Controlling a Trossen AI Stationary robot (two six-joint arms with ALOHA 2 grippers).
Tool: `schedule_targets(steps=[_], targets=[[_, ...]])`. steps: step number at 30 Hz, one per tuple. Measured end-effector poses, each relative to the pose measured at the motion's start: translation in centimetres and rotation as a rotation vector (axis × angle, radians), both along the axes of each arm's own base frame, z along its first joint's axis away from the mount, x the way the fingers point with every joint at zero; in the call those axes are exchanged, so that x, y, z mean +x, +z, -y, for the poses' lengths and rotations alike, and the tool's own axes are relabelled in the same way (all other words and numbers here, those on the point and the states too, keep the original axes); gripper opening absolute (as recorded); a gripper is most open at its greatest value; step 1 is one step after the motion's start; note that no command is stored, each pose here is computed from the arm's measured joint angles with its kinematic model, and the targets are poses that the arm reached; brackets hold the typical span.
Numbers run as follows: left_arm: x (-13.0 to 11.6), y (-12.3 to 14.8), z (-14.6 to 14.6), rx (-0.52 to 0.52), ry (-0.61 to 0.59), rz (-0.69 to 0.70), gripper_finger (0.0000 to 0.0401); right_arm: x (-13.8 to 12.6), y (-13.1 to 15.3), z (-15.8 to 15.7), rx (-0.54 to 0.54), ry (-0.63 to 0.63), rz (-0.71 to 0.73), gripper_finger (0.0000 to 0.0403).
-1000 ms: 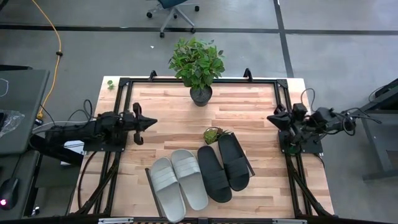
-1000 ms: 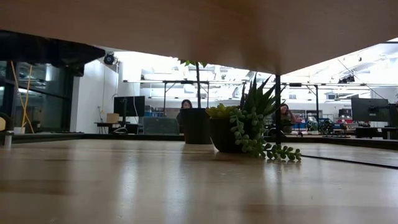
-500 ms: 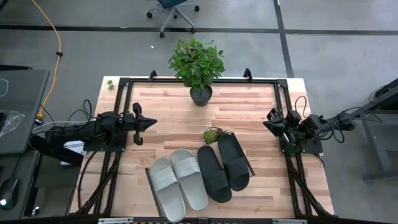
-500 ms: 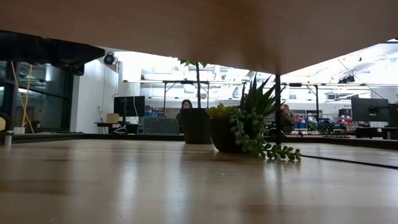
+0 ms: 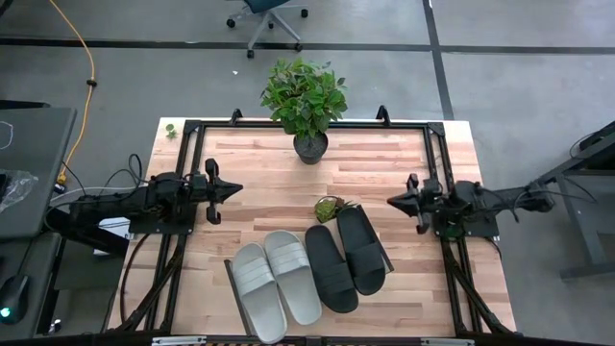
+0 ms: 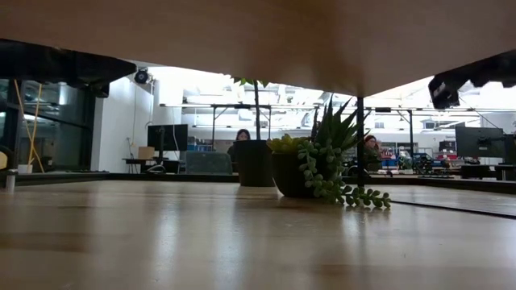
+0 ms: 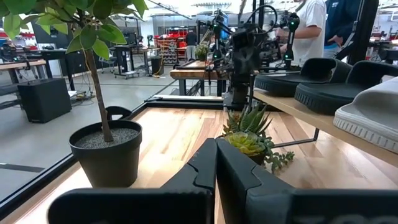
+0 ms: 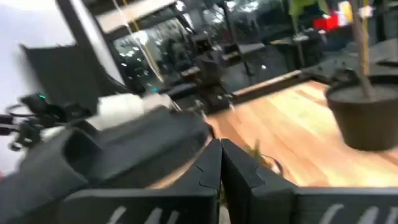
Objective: Pick and place slides into the shelf
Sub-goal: Return to Home Position
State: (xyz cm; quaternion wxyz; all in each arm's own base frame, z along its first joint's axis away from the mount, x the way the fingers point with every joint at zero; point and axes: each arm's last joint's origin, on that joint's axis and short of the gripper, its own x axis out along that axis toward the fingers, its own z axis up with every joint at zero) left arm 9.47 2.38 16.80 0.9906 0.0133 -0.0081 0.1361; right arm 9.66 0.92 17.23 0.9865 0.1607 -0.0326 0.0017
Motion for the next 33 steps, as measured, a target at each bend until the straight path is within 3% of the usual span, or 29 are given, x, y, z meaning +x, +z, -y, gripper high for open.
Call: schedule_targets(steps=[12,19,25,33], targets=[[0.0,0.0,0.0,0.0,0.0,0.0,0.0001,0.1,-0.5,1.3,-0.084,-0.034,-0.049,0.0],[0.0,0.0,0.0,0.0,0.0,0.0,0.0005,0.1,-0.5,1.6,-0.076,-0.065,-0.055,0.0],[0.0,0.0,0.0,0.0,0.0,0.0,0.0005,0.1,-0.5,1.7,-0.164,-0.075,-0.059,0.0],[0.0,0.0,0.0,0.0,-0.001,0.0,0.0006,0.1,-0.5,1.7,-0.165,-0.075,-0.06,0.0]])
